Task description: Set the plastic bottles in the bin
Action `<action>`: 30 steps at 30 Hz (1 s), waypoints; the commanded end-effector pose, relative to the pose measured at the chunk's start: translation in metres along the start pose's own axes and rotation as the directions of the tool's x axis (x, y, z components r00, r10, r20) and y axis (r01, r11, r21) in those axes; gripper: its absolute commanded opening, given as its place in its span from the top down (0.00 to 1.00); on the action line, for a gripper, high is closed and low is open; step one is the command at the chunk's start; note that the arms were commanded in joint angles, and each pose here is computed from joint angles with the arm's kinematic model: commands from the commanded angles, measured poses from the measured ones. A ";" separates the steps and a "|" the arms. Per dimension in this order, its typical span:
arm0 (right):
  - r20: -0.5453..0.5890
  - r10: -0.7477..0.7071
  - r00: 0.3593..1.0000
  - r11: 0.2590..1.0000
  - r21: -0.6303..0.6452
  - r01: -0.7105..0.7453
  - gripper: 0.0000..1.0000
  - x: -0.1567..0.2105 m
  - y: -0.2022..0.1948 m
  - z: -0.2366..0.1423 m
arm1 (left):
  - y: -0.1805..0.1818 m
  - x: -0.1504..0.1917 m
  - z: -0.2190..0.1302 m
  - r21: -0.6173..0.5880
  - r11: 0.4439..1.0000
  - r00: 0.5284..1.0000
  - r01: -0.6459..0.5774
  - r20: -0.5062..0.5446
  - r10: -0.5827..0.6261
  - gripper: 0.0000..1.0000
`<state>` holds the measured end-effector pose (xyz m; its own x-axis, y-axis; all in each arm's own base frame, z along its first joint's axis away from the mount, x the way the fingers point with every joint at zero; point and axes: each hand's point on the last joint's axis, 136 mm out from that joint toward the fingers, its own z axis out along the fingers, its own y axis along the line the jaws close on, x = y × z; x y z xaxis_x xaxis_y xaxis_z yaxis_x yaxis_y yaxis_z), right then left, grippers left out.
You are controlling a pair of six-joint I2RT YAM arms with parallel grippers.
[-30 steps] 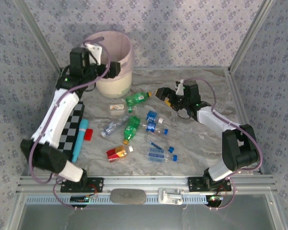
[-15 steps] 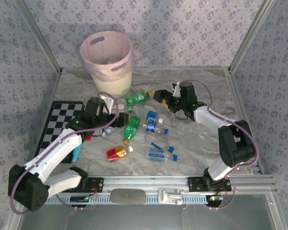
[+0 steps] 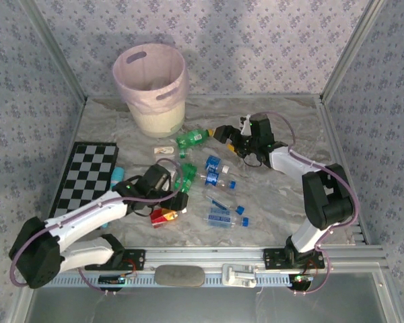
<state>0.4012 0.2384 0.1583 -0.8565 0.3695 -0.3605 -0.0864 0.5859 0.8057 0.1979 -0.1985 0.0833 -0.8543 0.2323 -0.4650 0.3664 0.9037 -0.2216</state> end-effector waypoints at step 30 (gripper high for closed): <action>0.012 0.002 1.000 1.000 -0.019 -0.002 0.00 -0.010 0.008 0.000 | 0.003 0.079 0.023 -0.215 0.957 0.954 -0.192 -0.268 0.131 0.37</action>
<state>0.4033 0.2391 0.1626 -0.8539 0.3748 -0.3611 -0.0877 0.5802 0.8098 0.1373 -0.1887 0.0250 -0.8668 0.4384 -0.2376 0.4436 0.8956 0.0342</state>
